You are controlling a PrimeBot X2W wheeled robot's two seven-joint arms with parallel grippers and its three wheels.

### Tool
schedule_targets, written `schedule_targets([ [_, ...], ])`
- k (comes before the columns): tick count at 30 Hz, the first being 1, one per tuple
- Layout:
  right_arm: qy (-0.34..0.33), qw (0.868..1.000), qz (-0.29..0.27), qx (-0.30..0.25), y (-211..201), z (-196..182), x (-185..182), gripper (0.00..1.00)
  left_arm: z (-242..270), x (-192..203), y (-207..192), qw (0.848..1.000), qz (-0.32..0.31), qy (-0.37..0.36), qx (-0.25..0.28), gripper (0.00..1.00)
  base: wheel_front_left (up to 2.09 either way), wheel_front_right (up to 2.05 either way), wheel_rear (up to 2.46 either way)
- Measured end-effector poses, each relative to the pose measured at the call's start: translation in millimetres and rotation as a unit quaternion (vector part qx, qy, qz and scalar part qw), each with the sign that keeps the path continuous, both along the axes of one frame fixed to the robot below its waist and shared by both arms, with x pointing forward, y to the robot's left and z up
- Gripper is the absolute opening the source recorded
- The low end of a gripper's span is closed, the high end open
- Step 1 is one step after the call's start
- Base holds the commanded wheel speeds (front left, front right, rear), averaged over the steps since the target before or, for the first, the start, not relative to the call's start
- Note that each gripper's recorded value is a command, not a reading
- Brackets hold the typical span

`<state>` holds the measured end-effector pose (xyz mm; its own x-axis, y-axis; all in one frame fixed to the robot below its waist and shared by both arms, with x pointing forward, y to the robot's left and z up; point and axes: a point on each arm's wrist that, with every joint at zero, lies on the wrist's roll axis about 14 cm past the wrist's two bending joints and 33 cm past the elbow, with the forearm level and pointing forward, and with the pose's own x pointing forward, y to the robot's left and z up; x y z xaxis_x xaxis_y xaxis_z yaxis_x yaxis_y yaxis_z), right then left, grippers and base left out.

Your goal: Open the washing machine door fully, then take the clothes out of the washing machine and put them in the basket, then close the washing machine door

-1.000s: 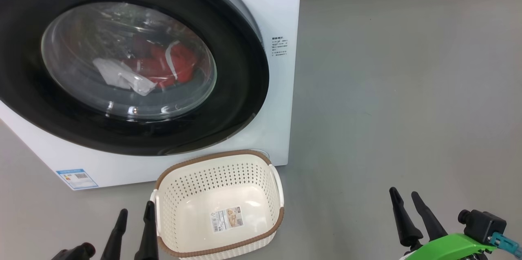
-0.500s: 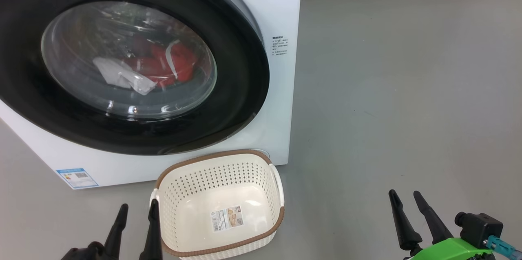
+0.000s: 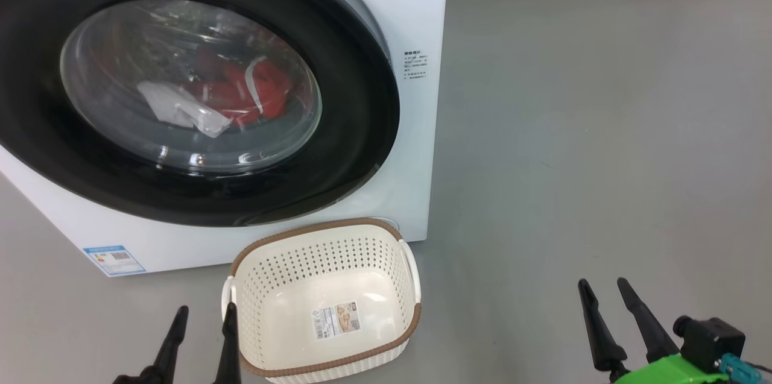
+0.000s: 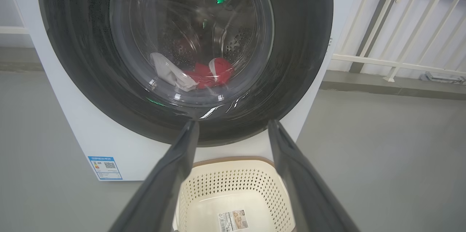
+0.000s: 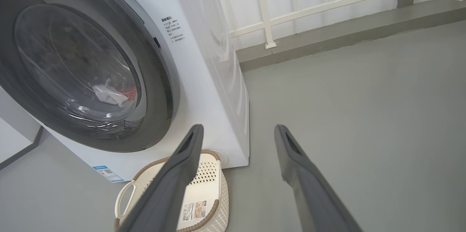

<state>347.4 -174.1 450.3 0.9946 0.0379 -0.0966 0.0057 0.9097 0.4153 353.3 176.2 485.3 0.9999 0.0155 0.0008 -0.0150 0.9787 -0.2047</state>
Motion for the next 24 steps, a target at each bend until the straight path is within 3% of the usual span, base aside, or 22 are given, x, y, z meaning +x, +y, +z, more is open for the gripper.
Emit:
schedule_targets([
  [7,0.006,1.0,-0.004,-0.026,-5.5,-6.8,-9.7,1.0,3.3,-0.4,-0.6,0.999,-0.005,-0.01,0.03,1.0,0.0,0.0,0.0],
  [24,-0.001,1.0,-0.009,-0.028,-8.7,-3.0,-8.3,1.0,-5.4,-2.1,7.4,1.0,0.008,0.003,0.003,1.0,0.0,0.0,0.0],
])
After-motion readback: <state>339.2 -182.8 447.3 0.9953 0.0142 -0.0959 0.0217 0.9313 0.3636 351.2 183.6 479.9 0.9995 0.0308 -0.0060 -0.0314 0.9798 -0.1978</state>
